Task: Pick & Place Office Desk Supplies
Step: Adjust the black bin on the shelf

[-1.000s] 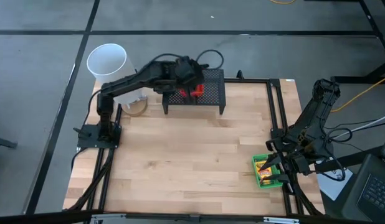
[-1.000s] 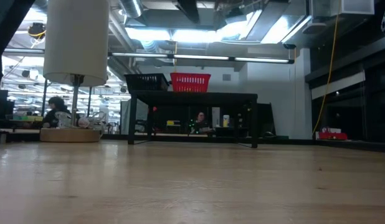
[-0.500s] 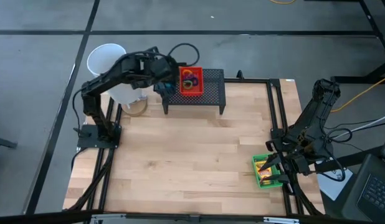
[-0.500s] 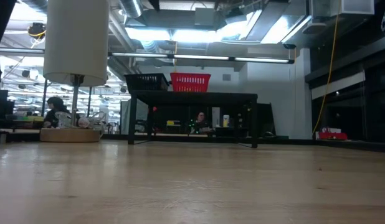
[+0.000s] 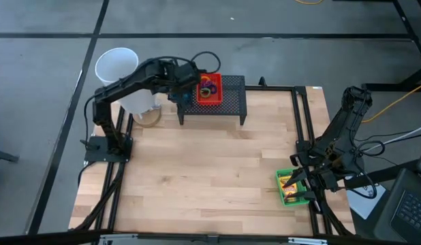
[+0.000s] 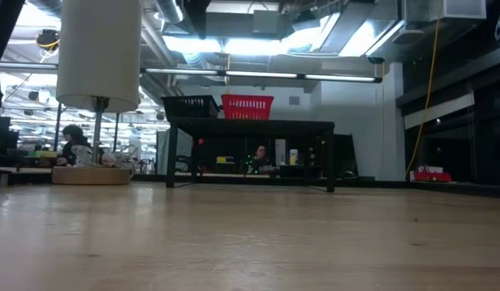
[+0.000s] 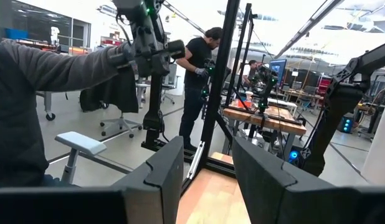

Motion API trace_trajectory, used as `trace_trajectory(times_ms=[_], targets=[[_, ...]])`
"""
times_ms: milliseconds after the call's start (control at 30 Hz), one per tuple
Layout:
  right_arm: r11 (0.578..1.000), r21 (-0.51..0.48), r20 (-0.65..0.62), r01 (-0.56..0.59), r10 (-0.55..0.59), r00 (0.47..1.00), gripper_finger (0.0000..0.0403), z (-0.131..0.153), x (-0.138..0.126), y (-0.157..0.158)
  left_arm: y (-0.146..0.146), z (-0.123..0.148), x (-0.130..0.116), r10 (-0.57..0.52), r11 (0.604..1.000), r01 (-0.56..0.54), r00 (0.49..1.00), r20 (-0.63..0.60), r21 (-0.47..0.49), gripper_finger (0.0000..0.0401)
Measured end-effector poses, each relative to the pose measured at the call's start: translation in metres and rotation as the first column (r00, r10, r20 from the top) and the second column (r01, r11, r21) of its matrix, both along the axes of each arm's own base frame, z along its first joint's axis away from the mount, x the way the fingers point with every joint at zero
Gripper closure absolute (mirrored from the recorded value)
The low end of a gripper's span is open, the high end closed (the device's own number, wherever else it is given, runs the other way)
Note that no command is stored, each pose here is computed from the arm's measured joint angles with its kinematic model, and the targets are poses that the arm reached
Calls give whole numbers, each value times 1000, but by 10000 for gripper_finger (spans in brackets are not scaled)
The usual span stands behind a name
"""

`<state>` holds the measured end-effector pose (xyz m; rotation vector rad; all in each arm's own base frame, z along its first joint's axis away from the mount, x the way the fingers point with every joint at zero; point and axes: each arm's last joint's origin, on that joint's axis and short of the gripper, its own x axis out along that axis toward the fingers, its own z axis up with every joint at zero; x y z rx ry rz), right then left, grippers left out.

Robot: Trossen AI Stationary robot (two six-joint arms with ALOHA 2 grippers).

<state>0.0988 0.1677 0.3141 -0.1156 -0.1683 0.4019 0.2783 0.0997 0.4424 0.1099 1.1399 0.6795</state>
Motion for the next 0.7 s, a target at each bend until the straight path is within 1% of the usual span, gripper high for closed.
trace_trajectory(times_ms=[100, 267, 300, 400, 500, 567, 700], targets=[[1000, 0, 0, 0, 0, 1000, 264, 0, 0, 0, -1, -10, 3, 18, 1000, -19, 1000, -22, -25, 400], [1000, 0, 0, 0, 0, 1000, 264, 0, 0, 0, 5, -27, 5, 69, 983, -70, 998, -16, -172, 380], [1000, 0, 0, 0, 0, 1000, 264, 0, 0, 0, 8, -29, 5, 77, 979, -79, 997, -20, -188, 374], [1000, 0, 0, 0, 0, 1000, 264, 0, 0, 0, 17, -37, 3, 89, 980, -99, 994, -64, -175, 368], [1000, 0, 0, 0, 0, 1000, 264, 0, 0, 0, 21, -43, 2, 77, 987, -92, 990, -119, -130, 387], [1000, 0, 0, 0, 0, 1000, 264, 0, 0, 0, 24, -46, 4, 72, 987, -90, 988, -138, -131, 397], [1000, 0, 0, 0, 0, 1000, 264, 0, 0, 0, 32, -53, 7, 76, 986, -98, 984, -163, -133, 399]])
